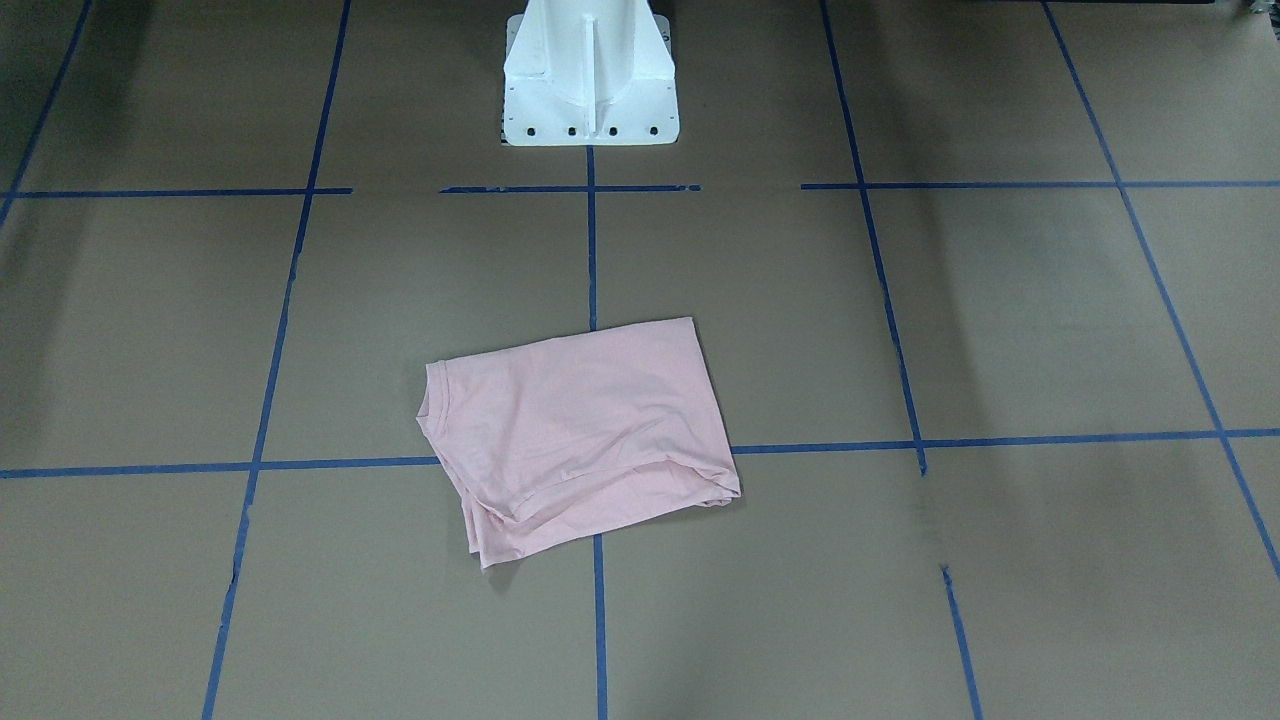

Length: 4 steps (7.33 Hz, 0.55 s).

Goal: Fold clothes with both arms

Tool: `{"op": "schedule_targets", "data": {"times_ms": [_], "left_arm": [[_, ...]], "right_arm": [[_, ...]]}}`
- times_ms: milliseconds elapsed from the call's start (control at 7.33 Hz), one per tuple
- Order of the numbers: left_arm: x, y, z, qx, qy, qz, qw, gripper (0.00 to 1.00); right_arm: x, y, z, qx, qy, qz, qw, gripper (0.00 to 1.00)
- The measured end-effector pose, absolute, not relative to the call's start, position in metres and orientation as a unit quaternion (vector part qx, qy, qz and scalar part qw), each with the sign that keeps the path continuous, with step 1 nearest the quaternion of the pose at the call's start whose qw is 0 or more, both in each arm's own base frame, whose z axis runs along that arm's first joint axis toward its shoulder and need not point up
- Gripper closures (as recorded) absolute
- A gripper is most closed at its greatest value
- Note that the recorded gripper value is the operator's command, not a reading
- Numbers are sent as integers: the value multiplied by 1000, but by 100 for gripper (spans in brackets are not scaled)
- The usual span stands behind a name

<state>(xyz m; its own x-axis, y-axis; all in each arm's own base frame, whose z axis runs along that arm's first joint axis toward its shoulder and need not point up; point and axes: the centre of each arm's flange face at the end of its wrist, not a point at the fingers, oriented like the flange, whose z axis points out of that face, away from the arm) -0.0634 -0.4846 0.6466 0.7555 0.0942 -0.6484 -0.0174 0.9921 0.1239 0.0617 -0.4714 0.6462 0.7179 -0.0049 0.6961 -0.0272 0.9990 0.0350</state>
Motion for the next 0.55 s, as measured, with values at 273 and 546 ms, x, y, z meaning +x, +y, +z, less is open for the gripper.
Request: {"op": "schedule_targets", "data": {"times_ms": [273, 546], "left_arm": [[-63, -485, 646, 56, 349, 30, 935, 0], [-63, -485, 646, 55, 349, 30, 935, 0]], "right_arm": [[61, -471, 647, 21, -377, 6, 926, 0], [61, -469, 648, 19, -378, 7, 926, 0]]}}
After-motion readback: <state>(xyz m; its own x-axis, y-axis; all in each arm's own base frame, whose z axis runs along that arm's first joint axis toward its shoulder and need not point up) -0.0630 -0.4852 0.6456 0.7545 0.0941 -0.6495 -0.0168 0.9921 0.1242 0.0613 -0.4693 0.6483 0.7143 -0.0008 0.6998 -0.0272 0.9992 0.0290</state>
